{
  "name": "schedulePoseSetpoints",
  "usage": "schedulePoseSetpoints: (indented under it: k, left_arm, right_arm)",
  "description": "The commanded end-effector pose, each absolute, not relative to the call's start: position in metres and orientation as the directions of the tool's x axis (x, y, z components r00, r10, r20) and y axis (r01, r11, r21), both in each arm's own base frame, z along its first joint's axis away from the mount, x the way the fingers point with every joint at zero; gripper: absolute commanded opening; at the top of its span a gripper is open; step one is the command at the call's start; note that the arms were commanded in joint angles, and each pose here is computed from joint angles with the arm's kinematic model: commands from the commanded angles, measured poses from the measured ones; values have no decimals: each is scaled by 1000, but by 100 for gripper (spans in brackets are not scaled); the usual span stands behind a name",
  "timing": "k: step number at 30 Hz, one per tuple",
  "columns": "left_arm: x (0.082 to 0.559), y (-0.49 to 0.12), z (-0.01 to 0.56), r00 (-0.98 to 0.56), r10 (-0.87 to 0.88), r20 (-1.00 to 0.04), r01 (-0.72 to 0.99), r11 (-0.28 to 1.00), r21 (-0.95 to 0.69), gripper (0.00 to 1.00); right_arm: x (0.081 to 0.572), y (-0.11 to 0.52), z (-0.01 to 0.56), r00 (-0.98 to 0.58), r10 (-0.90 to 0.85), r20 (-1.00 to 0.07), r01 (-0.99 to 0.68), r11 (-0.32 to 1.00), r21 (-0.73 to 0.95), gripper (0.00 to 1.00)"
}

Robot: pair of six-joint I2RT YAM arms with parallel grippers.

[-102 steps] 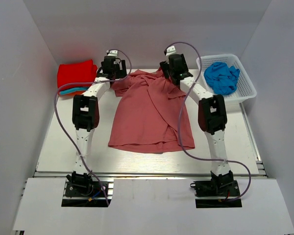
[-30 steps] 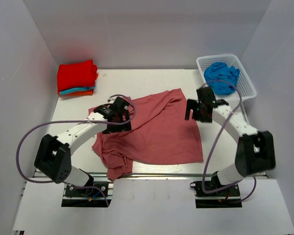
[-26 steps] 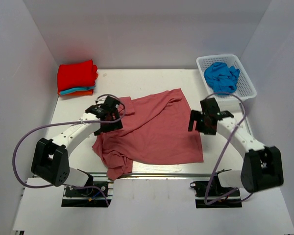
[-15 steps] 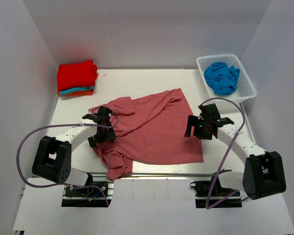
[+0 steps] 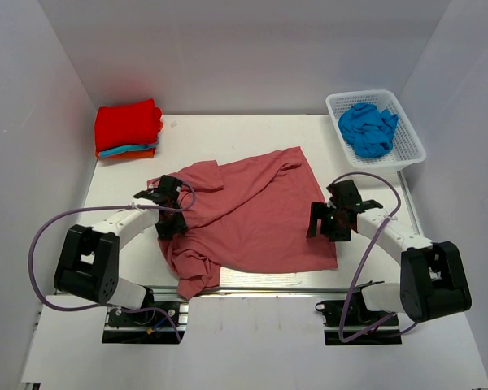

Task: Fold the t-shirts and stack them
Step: Flatten out the tshirt

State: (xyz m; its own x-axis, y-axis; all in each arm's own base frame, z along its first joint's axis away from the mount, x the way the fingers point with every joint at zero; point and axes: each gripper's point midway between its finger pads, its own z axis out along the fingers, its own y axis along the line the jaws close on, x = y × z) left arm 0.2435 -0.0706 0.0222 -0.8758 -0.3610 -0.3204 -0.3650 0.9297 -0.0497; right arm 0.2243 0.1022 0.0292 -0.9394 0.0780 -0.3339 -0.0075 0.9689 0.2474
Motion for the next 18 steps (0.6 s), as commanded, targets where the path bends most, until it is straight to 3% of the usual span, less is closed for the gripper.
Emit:
schedulePoseSetpoints:
  k: [1, 4, 10, 11, 14, 15, 18]
  left_arm:
    - [248, -75, 19, -879, -355, -319, -348, 934, -80, 46]
    - [247, -76, 16, -887, -346, -306, -338, 938, -79, 32]
    - [247, -80, 16, -892, -338, -301, -324, 941, -99, 11]
    - [247, -80, 16, -892, -338, -301, -324, 941, -99, 10]
    - [253, -82, 19, -886, -340, -315, -322, 940, -110, 7]
    - [253, -82, 19, -886, -340, -315, -322, 940, -110, 6]
    - [256, -83, 20, -886, -340, -316, -322, 940, -111, 0]
  right_arm:
    - [222, 104, 26, -939, 84, -332, -6, 966, 259, 82]
    - [221, 104, 25, -942, 87, -325, 1, 966, 257, 80]
    - [220, 114, 35, -941, 78, -330, -30, 950, 311, 59]
    - [220, 114, 36, -941, 79, -330, -30, 949, 315, 45]
    - [219, 115, 42, -938, 77, -339, -38, 947, 320, 17]
    - [220, 116, 44, -935, 78, -346, -41, 945, 324, 0]
    - [223, 114, 53, -930, 90, -356, -31, 947, 321, 0]
